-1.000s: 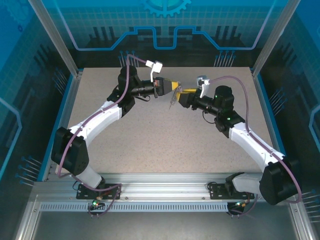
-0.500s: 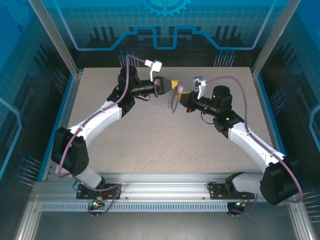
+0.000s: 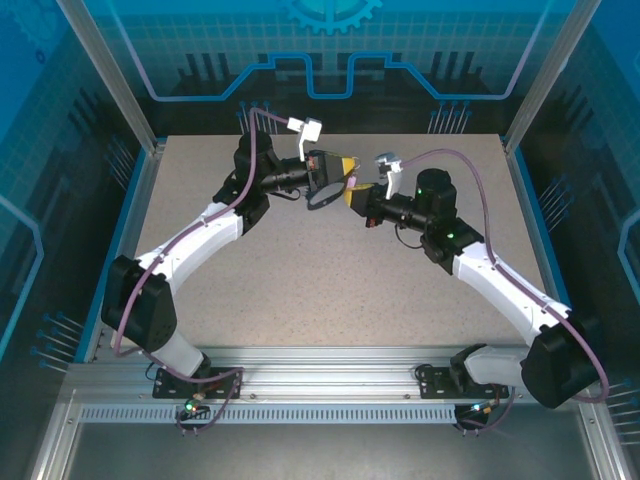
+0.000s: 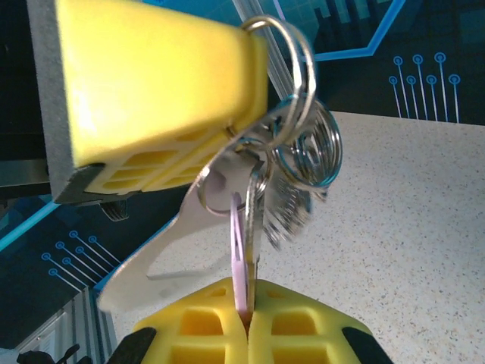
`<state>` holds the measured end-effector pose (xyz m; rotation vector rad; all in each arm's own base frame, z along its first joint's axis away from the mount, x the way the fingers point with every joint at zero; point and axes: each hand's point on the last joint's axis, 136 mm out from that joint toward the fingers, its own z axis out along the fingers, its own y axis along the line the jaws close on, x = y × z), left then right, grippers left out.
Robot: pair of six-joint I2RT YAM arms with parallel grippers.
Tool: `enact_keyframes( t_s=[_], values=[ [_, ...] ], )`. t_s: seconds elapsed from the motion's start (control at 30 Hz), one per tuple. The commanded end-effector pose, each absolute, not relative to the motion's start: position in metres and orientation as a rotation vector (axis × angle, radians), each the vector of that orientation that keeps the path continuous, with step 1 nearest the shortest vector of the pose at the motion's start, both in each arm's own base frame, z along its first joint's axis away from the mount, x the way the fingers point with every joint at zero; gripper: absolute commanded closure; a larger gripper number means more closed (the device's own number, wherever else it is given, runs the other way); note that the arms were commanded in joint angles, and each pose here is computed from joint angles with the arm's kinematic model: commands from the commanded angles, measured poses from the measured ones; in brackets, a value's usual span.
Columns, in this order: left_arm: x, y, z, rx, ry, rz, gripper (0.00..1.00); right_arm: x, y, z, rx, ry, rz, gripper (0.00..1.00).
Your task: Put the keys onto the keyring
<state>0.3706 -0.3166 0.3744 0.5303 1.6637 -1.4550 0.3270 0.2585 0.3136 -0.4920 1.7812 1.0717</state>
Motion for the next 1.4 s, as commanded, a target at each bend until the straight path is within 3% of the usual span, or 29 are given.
enact_keyframes(
  t_s=[0.0, 0.67, 1.3, 1.37],
  values=[
    [0.360, -0.315, 0.396, 0.553, 1.578, -1.445, 1.00, 0.322, 0.269, 0.322, -0.545, 1.762, 1.080, 1.00],
    [0.360, -0.315, 0.392, 0.495, 1.548, -1.456, 1.00, 0.317, 0.301, 0.334, -0.608, 1.741, 1.133, 1.00],
    [0.363, -0.312, 0.393, 0.451, 1.522, -1.473, 1.00, 0.320, 0.279, 0.323, -0.541, 1.767, 1.083, 1.00],
    [0.363, -0.312, 0.395, 0.445, 1.512, -1.479, 1.00, 0.319, 0.278, 0.322, -0.544, 1.772, 1.087, 0.92]
  ],
)
